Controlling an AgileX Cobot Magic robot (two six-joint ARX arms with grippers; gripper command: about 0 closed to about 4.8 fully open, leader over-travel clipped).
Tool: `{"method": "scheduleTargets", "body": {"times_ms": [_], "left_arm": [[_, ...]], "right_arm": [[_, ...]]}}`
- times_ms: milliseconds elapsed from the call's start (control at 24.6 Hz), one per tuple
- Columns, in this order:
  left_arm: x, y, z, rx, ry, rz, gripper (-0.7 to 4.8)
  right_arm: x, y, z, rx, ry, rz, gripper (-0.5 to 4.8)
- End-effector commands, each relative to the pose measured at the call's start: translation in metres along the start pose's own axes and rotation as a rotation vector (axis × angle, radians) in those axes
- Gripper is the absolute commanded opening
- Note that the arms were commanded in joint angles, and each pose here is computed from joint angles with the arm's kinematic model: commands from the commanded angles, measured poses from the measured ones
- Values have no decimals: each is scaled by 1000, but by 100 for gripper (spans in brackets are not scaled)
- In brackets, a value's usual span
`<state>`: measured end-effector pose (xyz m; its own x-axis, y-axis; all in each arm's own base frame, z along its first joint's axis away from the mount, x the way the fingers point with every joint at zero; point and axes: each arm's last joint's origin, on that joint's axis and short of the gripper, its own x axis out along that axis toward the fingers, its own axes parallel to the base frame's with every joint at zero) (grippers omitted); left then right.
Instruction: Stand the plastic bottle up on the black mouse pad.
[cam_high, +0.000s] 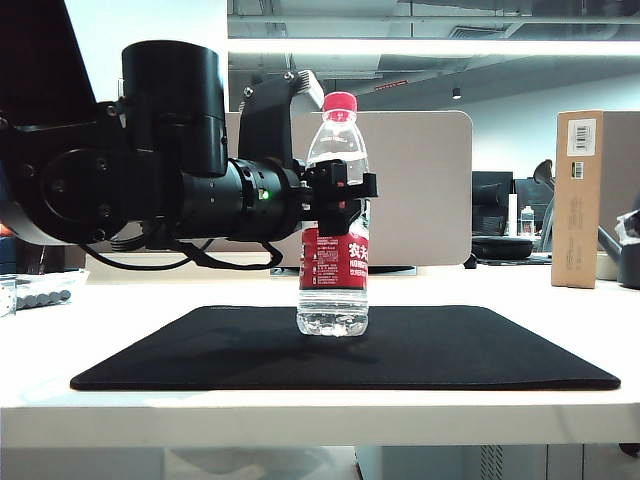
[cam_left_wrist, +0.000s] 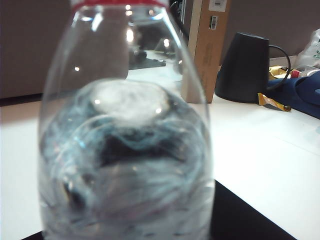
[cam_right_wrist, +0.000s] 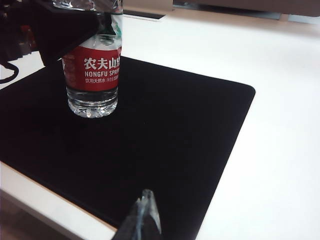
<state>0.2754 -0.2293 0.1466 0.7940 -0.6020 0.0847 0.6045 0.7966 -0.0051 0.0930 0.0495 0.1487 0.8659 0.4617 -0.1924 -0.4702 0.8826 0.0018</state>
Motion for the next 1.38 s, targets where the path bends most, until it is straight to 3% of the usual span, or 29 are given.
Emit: {"method": "scheduleTargets", "body": {"times_ms": [41, 163, 489, 529, 611, 652, 692, 1018, 1099, 1181, 1385], "left_arm": [[2, -1, 7, -1, -50, -9, 84], [2, -1, 7, -1, -51, -10, 122], [2, 0, 6, -1, -43, -9, 127], [2, 0, 6, -1, -42, -9, 150], [2, -1, 6, -1, -43, -9, 260], [2, -1, 7, -2, -51, -9, 368], [2, -1, 7, -2, -54, -10, 404], [2, -1, 10, -3, -80, -10, 407], [1, -1, 13, -4, -113, -13, 423], [1, -1, 18, -6, -160, -13, 473], [-6, 0, 45, -6, -231, -12, 479]], "right_arm": [[1, 0, -1, -3, 2, 1, -1], [1, 0, -1, -3, 1, 1, -1], [1, 0, -1, -3, 1, 1, -1], [1, 0, -1, -3, 1, 1, -1], [1, 0, -1, -3, 0, 1, -1], [1, 0, -1, -3, 0, 1, -1], [1, 0, -1, -3, -1, 1, -1], [1, 0, -1, -3, -1, 1, -1], [1, 0, -1, -3, -1, 1, -1], [1, 0, -1, -3, -1, 1, -1], [1, 0, -1, -3, -1, 1, -1]]}}
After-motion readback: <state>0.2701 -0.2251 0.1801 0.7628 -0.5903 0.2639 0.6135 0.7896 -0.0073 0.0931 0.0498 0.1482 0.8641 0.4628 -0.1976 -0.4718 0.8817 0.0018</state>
